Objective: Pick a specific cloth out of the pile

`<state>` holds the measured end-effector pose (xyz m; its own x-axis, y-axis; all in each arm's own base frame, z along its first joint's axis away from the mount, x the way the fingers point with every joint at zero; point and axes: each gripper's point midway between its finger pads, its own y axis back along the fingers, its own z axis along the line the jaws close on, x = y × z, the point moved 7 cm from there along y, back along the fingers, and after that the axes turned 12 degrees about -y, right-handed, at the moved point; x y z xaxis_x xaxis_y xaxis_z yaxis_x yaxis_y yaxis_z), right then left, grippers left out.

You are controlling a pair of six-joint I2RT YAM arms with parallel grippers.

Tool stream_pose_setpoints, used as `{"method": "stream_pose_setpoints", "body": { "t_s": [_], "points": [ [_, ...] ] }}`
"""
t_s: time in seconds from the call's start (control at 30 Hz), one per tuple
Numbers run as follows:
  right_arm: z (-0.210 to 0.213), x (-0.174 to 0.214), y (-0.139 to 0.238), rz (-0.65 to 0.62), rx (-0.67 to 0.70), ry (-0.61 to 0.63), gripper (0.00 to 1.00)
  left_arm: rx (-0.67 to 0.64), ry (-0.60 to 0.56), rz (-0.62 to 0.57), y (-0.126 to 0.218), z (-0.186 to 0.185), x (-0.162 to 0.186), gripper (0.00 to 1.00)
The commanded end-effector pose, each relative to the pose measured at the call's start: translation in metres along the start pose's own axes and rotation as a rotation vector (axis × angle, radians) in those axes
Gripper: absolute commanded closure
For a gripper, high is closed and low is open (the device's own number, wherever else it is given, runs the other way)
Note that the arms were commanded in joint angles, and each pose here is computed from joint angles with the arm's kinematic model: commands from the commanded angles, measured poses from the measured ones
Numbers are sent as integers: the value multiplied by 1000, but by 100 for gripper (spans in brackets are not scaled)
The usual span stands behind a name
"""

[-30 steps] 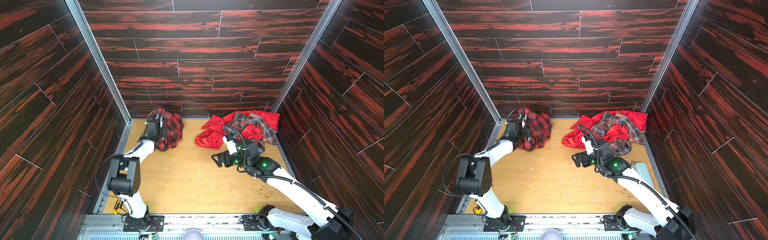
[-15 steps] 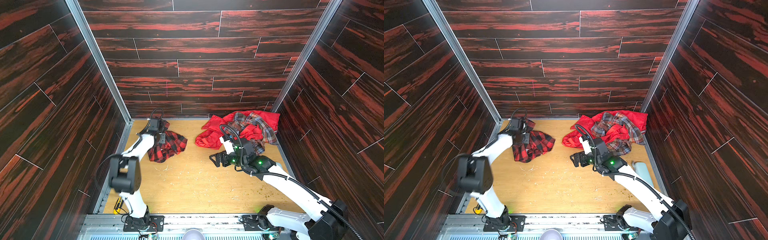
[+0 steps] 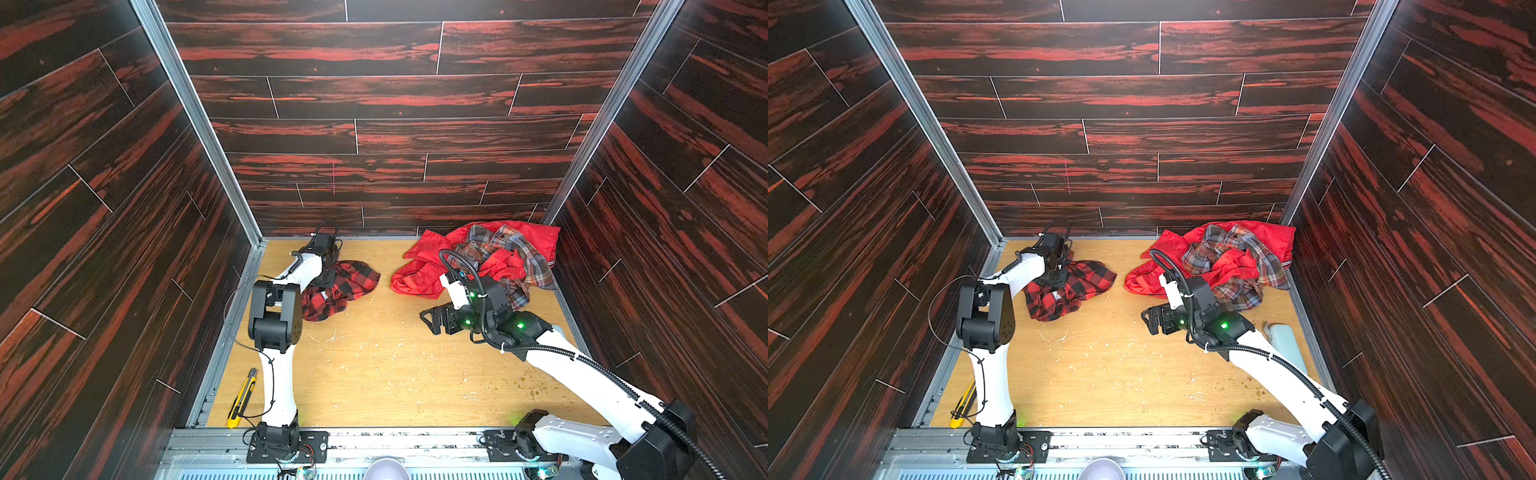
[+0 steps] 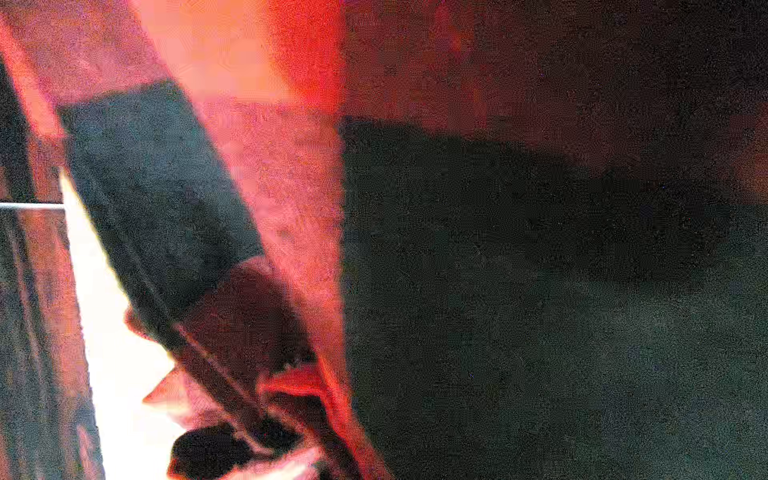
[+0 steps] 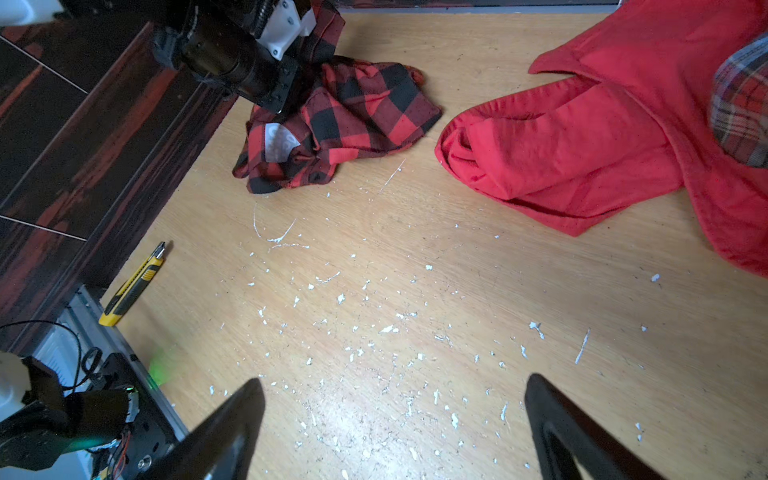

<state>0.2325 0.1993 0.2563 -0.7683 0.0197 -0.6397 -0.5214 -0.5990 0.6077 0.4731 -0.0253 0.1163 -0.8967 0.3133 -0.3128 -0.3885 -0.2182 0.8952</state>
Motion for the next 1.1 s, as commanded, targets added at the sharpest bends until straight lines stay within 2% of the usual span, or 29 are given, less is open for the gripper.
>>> {"method": "stream_pose_setpoints", "body": {
  "t_s": [0.0,0.1,0.2,0.4,0.5,0.57,0.63,0.7,0.9,1.07],
  "points": [
    [3,-1,3,-2,-9,-11,2,-29,18,-118,45,18,-2,56],
    [4,-1,-1,7,-17,-13,2,-56,44,-219,78,29,-9,43],
    [4,-1,-3,6,-26,-23,2,-18,29,-265,97,29,-11,36],
    [3,1,-4,7,-29,-24,1,121,-7,-228,120,21,-8,32],
    [2,2,-4,8,-25,-17,1,267,-1,-318,138,4,-18,31],
    [2,2,-6,9,-28,-18,1,255,-29,-381,141,-15,-27,31],
    [4,2,-6,10,-37,-22,2,211,-147,-375,137,-46,-35,30],
    [5,1,-5,7,-46,-23,2,156,-208,-326,127,-69,-43,31],
    [-1,7,9,-14,-3,-5,2,142,-287,-236,86,-115,-65,35],
    [-7,14,13,-13,18,-9,2,163,-241,-236,54,-134,-87,38]
  ]
}}
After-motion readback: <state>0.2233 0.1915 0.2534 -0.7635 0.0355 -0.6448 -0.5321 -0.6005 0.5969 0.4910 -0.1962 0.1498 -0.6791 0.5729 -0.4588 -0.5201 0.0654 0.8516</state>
